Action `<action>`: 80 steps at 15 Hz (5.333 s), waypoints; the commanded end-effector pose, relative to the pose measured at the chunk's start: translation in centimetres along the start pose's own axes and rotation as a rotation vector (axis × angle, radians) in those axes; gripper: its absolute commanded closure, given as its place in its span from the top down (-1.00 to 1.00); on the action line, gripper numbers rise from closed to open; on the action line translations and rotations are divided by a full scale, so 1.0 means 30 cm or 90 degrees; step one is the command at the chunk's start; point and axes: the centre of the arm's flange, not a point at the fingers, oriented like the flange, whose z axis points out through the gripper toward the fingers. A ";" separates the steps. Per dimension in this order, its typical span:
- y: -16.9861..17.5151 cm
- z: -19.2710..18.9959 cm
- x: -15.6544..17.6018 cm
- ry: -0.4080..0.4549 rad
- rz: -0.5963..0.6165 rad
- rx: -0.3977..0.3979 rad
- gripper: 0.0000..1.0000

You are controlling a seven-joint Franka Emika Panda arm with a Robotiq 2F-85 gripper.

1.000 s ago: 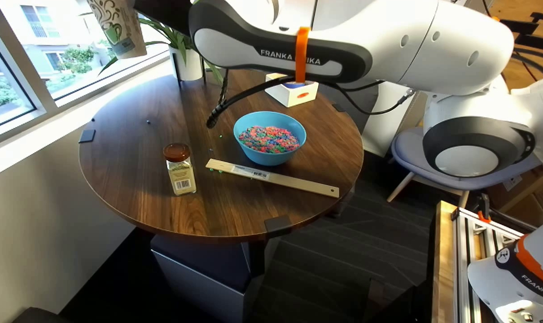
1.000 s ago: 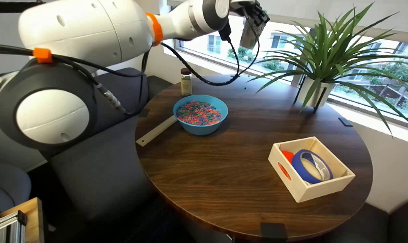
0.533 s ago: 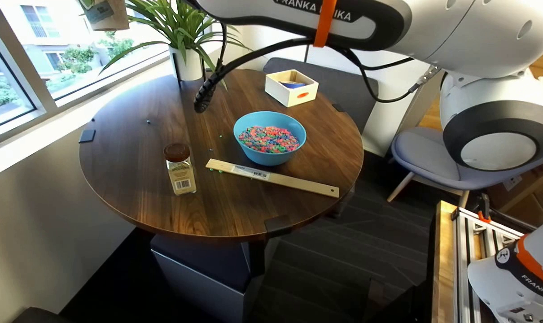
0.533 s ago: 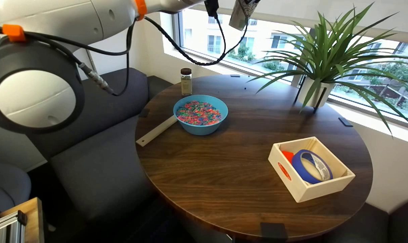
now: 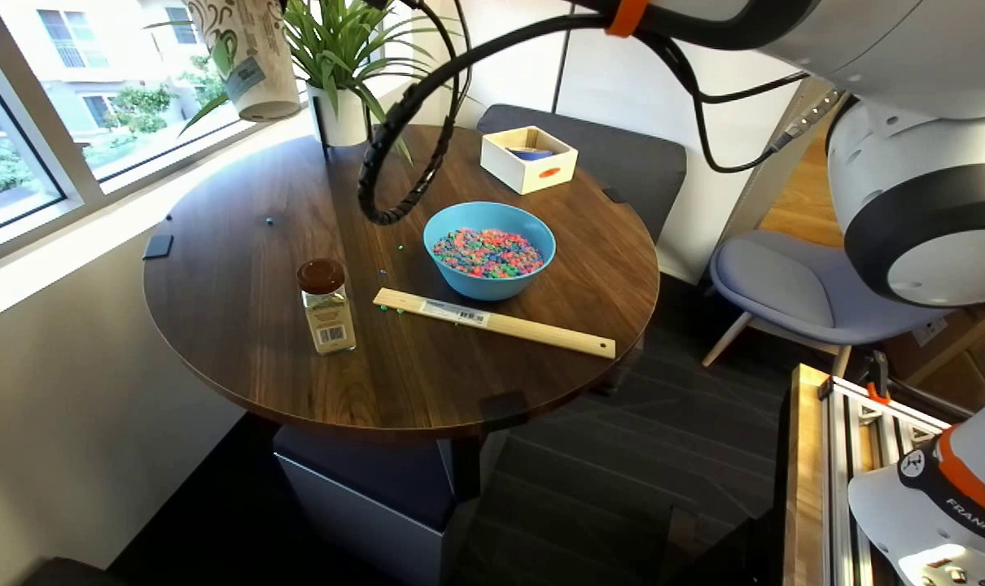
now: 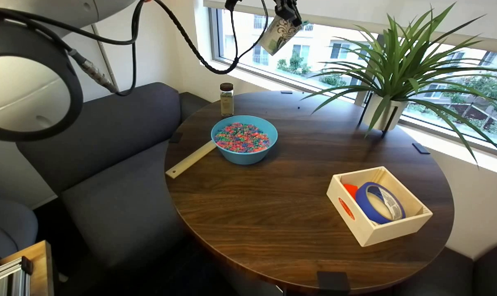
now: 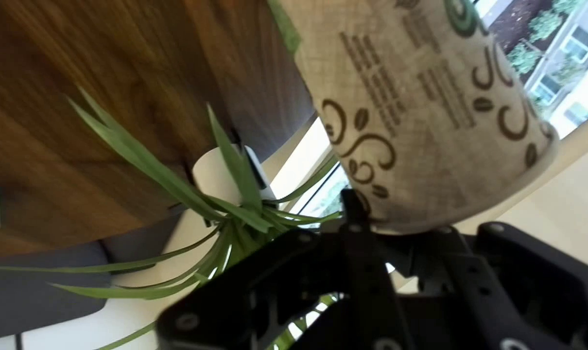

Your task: Lift the cup from the table and put it in the box

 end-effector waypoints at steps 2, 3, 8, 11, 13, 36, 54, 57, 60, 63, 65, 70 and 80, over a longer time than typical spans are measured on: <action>0.000 -0.026 0.002 0.007 0.010 -0.015 -0.85; -0.001 -0.030 0.003 0.009 0.012 -0.015 -0.85; 0.091 -0.028 -0.003 0.039 -0.034 0.017 -0.96; 0.237 -0.072 0.002 0.066 -0.133 0.068 -0.96; 0.227 -0.093 0.023 0.083 -0.187 0.080 -0.96; 0.148 -0.098 0.079 0.024 -0.269 0.102 -0.96; 0.189 -0.132 0.270 -0.053 -0.132 -0.153 -0.85; 0.190 -0.132 0.271 -0.052 -0.127 -0.153 -0.96; 0.328 -0.101 0.286 -0.084 -0.217 -0.075 -0.96; 0.461 -0.095 0.355 -0.094 -0.289 -0.006 -0.96; 0.502 -0.090 0.403 -0.107 -0.338 0.033 -0.96; 0.573 -0.078 0.463 -0.226 -0.407 0.094 -0.96; 0.524 -0.004 0.638 -0.255 -0.434 -0.031 -0.85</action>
